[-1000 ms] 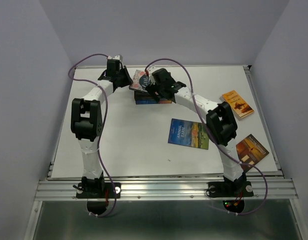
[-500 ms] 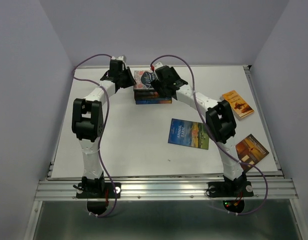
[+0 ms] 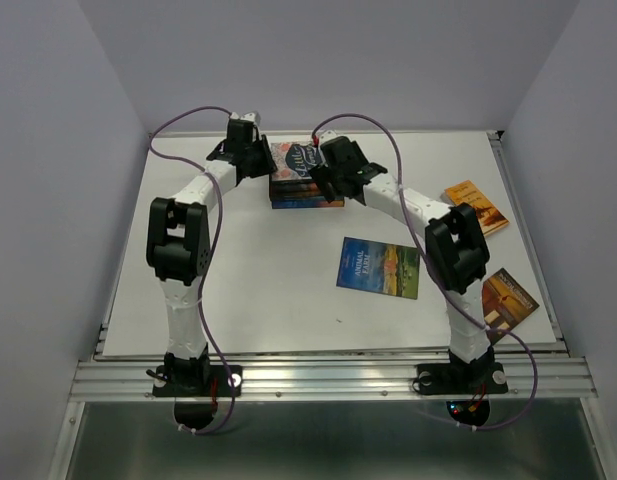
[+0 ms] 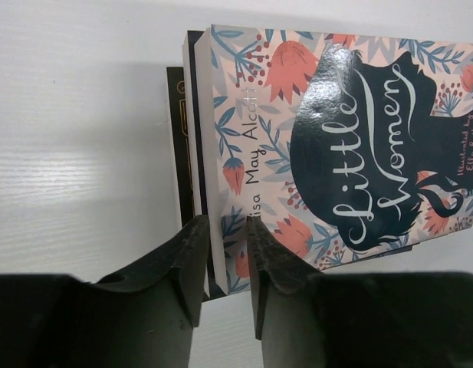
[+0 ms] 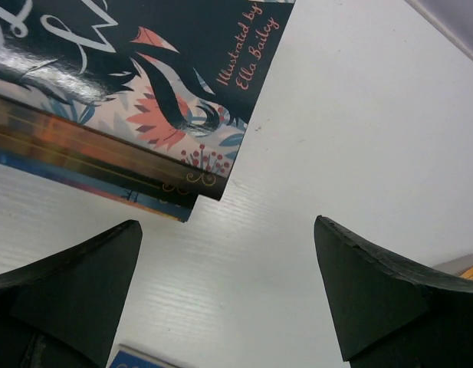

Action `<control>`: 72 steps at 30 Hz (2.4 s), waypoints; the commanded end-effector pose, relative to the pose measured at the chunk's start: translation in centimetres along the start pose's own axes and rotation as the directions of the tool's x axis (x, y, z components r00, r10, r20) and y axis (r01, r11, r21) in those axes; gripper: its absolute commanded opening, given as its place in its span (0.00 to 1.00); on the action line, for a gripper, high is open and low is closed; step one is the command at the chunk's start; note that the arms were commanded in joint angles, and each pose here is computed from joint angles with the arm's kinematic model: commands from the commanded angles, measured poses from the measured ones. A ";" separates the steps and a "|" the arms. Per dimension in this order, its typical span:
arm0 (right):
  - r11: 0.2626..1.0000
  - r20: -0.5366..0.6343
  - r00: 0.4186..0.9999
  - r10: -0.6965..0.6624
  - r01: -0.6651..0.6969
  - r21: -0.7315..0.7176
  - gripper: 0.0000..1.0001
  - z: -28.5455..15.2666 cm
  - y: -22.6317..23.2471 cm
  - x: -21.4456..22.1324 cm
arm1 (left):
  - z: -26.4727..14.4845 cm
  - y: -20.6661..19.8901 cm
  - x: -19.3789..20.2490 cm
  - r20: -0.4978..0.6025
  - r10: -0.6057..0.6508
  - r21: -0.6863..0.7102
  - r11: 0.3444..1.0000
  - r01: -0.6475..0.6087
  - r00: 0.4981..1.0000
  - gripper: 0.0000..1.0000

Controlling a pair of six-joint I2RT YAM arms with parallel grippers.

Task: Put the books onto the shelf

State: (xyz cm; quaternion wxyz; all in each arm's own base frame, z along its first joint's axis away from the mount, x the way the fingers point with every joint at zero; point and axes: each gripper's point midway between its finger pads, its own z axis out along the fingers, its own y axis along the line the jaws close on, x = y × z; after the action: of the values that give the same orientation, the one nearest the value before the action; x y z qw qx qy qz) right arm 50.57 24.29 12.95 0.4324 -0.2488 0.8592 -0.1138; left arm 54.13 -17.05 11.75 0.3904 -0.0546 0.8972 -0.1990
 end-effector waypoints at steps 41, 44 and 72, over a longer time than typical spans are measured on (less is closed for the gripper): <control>0.606 -0.346 0.649 0.677 -0.759 -0.238 1.00 -5.6 -3.1 17.1 | -19.2 -22.8 30.5 -0.378 0.268 0.610 0.792 0.020 0.886 0.99; 0.593 -0.369 0.625 0.688 -0.777 -0.209 1.00 -6.7 -2.7 18.5 | -17.9 -24.4 33.9 -0.432 0.311 0.605 0.796 0.016 0.846 0.99; 0.440 -0.559 0.574 0.598 -0.818 -0.370 0.85 -14.5 5.3 21.9 | -7.8 -14.3 29.4 -0.439 -0.116 0.146 0.969 0.198 0.891 0.99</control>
State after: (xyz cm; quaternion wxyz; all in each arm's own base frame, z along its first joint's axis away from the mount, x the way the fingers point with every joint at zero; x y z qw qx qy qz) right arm 25.49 16.99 4.49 0.1694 0.0244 0.9297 0.3261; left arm 29.12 -35.70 4.67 0.2032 -0.0530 0.9186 -0.3346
